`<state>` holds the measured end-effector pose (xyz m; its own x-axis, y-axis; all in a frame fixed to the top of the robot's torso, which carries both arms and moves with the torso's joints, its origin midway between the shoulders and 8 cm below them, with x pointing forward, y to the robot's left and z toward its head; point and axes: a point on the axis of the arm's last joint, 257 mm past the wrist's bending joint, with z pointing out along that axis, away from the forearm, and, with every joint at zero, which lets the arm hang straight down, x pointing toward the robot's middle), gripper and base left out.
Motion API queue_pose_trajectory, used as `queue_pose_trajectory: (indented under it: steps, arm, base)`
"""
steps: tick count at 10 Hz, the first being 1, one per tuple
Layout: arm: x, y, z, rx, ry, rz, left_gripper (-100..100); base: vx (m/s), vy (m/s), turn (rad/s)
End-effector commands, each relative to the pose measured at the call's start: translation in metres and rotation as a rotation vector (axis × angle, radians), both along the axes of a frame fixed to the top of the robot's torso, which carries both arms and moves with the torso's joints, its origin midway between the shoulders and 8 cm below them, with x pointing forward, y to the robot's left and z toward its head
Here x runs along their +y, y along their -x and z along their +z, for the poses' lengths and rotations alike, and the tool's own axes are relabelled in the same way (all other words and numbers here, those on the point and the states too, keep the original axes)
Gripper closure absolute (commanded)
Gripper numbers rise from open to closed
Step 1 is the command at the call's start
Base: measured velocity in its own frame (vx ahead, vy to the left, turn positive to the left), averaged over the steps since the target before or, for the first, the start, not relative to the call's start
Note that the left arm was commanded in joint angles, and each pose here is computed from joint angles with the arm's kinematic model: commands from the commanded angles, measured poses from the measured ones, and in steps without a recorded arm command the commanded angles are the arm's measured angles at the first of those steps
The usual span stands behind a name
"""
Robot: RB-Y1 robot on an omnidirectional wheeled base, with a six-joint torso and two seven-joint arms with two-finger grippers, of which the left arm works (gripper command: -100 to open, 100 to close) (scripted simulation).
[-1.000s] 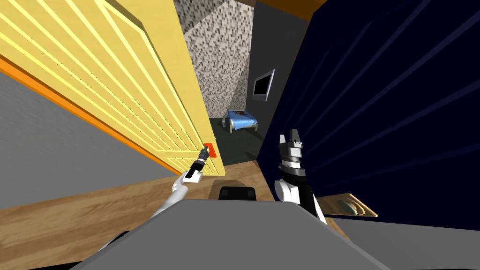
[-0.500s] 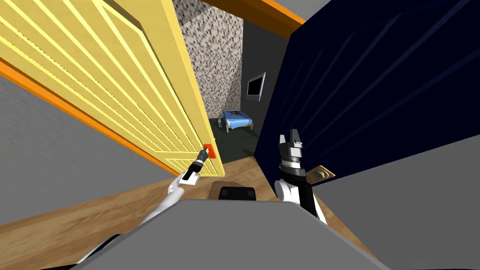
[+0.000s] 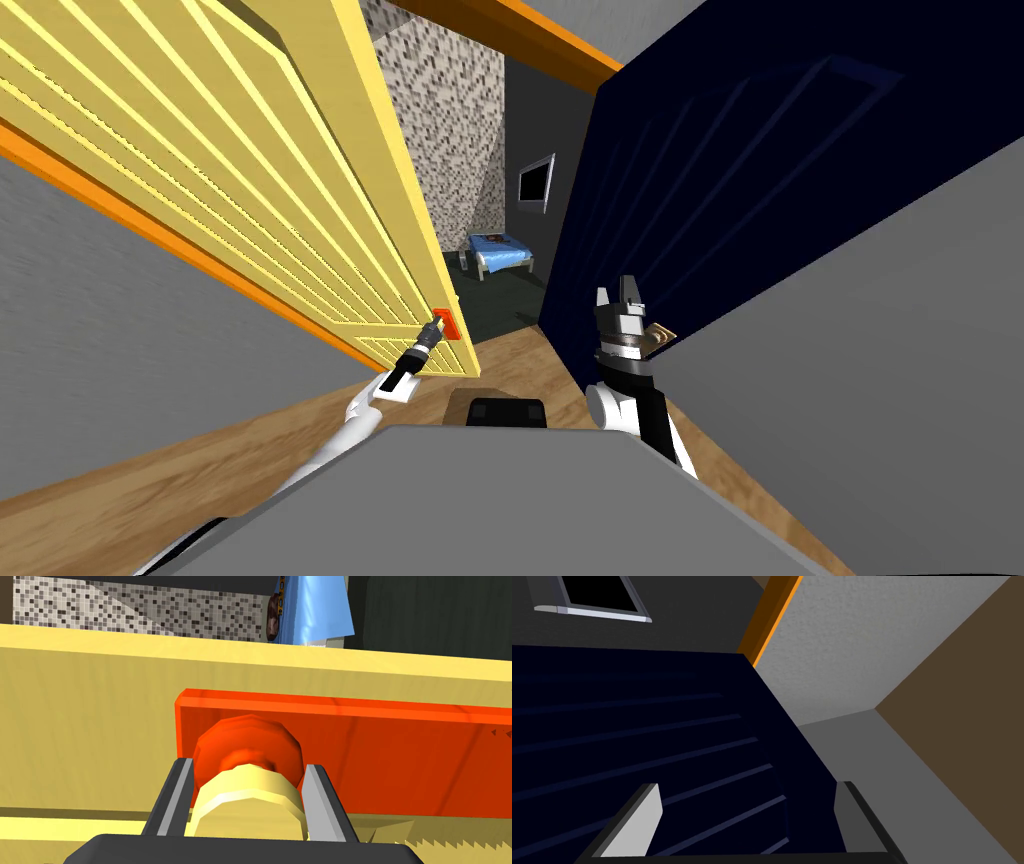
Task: Pull the door open
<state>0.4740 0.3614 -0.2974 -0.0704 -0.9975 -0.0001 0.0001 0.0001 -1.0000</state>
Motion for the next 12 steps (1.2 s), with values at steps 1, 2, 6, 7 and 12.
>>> queue_pose_trajectory:
  steps: [1, 2, 6, 7, 12]
  arm:
    - [0.002, 0.006, 0.001, -0.001, -0.001, -0.016, 100]
    - [0.002, 0.010, 0.001, 0.000, -0.001, -0.031, 100]
    - [0.000, 0.025, -0.002, 0.004, 0.000, -0.068, 100]
    - [0.000, 0.030, -0.002, 0.002, -0.001, -0.081, 100]
    - [0.002, 0.055, 0.001, 0.000, 0.000, -0.146, 100]
  base:
    - [-0.237, 0.091, -0.097]
    - [-0.235, 0.099, -0.138]
    - [-0.177, 0.090, -0.105]
    - [-0.203, 0.118, -0.153]
    - [-0.205, 0.102, -0.112]
